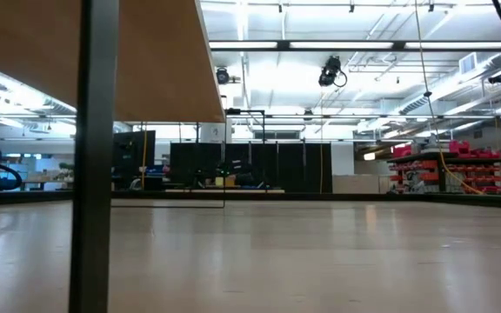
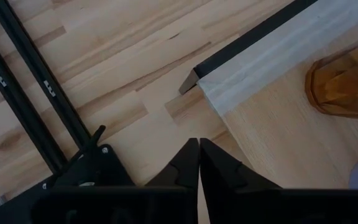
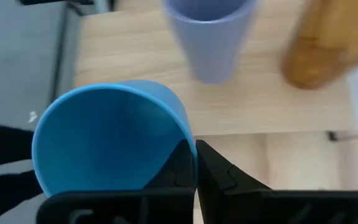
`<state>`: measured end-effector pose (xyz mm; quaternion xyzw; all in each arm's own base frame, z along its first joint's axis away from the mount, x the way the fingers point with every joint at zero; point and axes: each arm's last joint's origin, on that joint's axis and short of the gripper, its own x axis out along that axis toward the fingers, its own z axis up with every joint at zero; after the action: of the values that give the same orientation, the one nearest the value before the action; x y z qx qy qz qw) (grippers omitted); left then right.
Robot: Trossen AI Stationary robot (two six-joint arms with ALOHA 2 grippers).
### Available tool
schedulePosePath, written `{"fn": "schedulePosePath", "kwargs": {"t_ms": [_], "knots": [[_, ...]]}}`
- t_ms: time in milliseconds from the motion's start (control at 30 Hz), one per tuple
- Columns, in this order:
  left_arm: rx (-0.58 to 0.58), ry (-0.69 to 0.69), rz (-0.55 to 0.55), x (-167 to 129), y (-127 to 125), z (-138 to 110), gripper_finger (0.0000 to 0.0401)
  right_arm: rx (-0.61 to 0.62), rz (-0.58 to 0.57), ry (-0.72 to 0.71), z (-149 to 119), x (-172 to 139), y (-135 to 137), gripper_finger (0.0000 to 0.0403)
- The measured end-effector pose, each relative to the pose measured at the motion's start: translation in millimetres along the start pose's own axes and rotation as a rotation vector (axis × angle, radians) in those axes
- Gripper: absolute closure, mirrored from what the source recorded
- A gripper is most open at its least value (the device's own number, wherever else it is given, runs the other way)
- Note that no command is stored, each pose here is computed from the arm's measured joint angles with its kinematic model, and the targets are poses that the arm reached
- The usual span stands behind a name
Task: Stack small to large cups/mugs on shelf
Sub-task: Put the light blue cup on the shelf
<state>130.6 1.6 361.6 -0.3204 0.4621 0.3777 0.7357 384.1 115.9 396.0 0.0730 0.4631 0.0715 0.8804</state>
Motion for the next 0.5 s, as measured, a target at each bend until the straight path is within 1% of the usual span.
{"fn": "schedulePosePath", "kwargs": {"t_ms": [100,300,367,500], "knots": [[0.0,0.0,0.0,0,0,0,0.0387,-0.025,0.023,-0.015,1,9,10,0.04],[-0.002,-0.001,-0.003,0,0,0,0.0384,-0.063,0.035,0.075,-2,52,17,0.04],[-0.008,-0.002,-0.004,0,-1,0,0.038,-0.076,0.038,0.096,-4,60,18,0.04],[-0.009,-0.003,-0.005,0,-1,0,0.0377,-0.095,0.048,0.094,-4,63,19,0.04]]}}
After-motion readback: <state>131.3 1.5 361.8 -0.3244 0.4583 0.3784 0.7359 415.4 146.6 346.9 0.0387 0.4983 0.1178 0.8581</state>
